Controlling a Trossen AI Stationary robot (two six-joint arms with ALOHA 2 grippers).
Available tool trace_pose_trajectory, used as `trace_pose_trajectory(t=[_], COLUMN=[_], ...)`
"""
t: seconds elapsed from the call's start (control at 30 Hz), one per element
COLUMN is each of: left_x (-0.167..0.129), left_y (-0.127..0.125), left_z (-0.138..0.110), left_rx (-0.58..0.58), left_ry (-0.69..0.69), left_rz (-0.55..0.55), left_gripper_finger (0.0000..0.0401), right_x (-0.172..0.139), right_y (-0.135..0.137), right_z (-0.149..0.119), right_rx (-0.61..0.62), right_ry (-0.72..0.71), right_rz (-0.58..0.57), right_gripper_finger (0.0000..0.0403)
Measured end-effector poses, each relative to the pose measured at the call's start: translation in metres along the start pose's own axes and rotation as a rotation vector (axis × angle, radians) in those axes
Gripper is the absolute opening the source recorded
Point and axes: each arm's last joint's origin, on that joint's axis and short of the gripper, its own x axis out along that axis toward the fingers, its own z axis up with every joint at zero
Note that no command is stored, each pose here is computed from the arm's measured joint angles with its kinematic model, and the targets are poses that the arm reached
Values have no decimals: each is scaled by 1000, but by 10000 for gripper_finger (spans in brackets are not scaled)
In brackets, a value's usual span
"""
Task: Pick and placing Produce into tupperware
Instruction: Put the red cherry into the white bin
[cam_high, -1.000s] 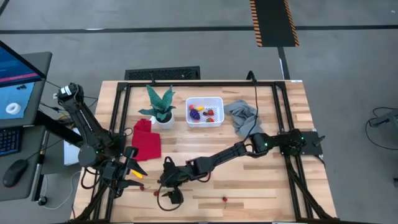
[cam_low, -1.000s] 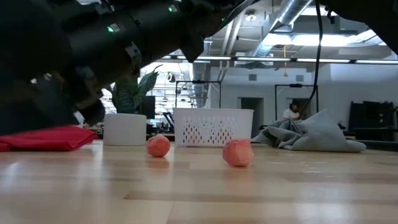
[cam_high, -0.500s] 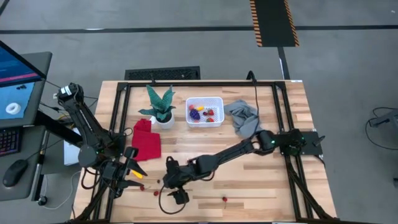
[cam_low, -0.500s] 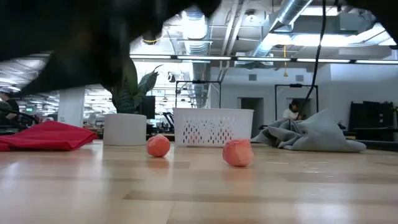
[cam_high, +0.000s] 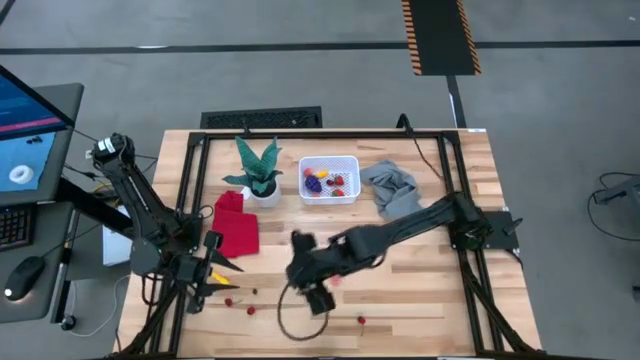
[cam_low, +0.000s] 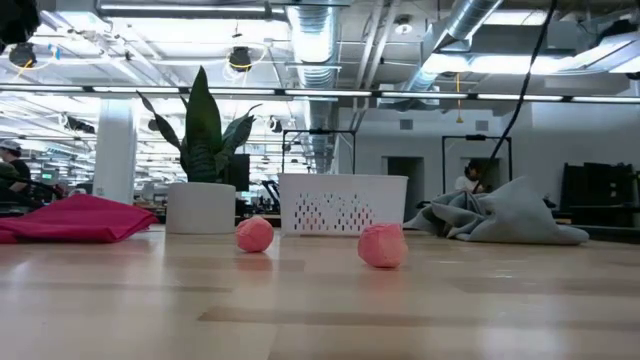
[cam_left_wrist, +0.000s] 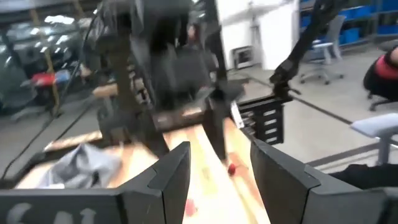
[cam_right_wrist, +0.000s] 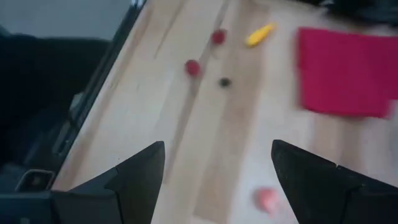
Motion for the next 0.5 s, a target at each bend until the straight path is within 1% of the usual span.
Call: trace_pose_trajectory(t=[0.1, 0.17, 0.23, 0.3, 0.37, 0.43, 0.5], left_x=[0, 0, 0, 0, -1, -1, -1], left_y=[1, 1, 2, 2, 4, 5, 5], left_z=[-5, -8, -13, -18, -26, -36, -46], left_rx=[-63, -157, -250, -353, -471, -589, -680], left_ry=[37, 60, 87, 121, 170, 235, 304], left_rz=[38, 77, 91, 95, 121, 157, 178], left_gripper_finger=[160, 160, 160, 160, 160, 160, 160], right_x=[-51, -83, -109, -129, -148, -163, -175], right_y=[-2, 0, 4, 7, 10, 11, 13], right_z=[7, 11, 13, 14, 14, 14, 12], right_rx=[28, 45, 56, 53, 52, 53, 62], right_ry=[-44, -96, -141, -182, -220, -253, -267], right_rz=[-20, -20, -31, -42, -55, -67, -84], right_gripper_finger=[317, 317, 317, 317, 317, 317, 317])
